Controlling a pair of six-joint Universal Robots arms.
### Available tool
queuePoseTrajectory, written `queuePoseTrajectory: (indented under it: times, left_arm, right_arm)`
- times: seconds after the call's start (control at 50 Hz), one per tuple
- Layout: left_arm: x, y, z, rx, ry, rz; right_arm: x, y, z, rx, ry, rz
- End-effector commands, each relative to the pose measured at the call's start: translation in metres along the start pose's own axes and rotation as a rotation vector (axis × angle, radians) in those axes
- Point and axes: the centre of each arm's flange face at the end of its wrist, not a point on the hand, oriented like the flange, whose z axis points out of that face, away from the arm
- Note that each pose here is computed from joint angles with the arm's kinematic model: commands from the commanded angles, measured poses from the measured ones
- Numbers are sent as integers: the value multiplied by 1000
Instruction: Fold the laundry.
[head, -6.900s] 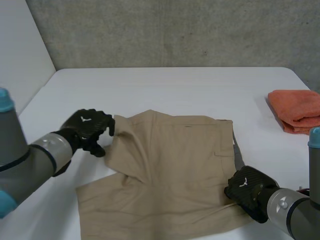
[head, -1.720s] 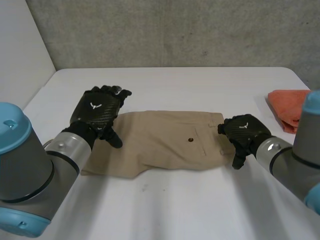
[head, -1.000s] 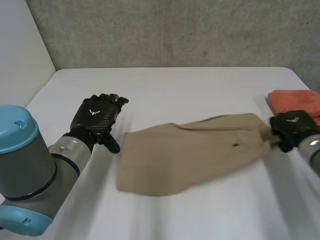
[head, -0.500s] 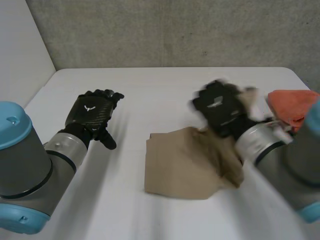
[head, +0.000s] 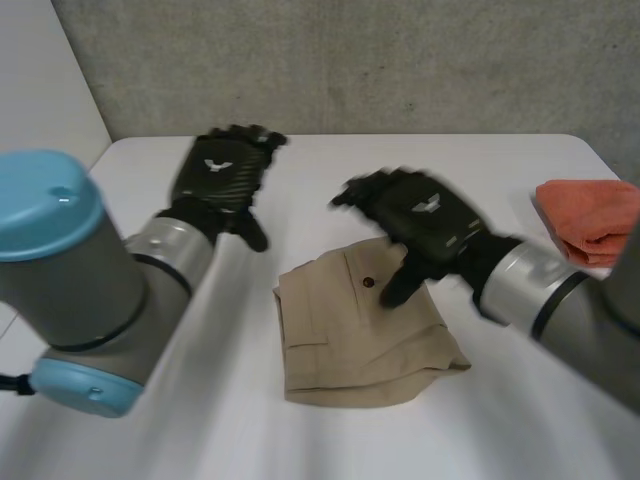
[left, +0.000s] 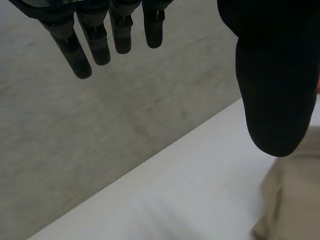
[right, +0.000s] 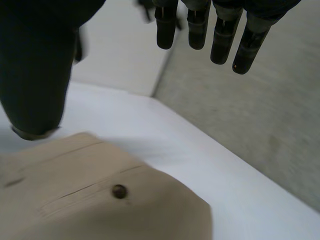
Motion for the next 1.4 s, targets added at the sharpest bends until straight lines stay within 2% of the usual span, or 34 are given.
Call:
queuePoseTrajectory:
  times: [0.02, 0.14, 0.34, 0.44, 0.56, 0.64, 0.72, 0.82, 0.96, 1.18, 1.4]
  left_arm:
    - [64, 15, -1, -75, 174, 6]
    - [92, 59, -6, -237, 242, -4]
    - [81, 102, -6, -425, 147, 51]
    - [76, 115, -10, -496, 149, 84]
    - [80, 112, -14, -493, 166, 84]
    - [81, 96, -14, -450, 170, 78]
    - [76, 56, -16, -346, 186, 54]
    - [68, 17, -19, -235, 234, 21]
    - [32, -32, -23, -123, 208, -17]
    - [26, -47, -36, -152, 294, -56]
    - [27, -47, -38, -164, 300, -72]
  right_arm:
    - [44, 13, -6, -83, 191, 236]
    - [52, 54, 8, -233, 239, 178]
    - [41, 117, 24, -410, 179, 164]
    - [37, 121, 25, -427, 166, 128]
    - [38, 120, 22, -442, 181, 43]
    - [41, 112, 21, -422, 201, 22]
    - [45, 95, 19, -372, 226, 1]
    - [51, 51, 4, -248, 306, -70]
    - [38, 19, -26, -159, 367, -121]
    - [-29, 57, -44, -174, 224, -128]
    - [-54, 113, -29, -217, 142, -132]
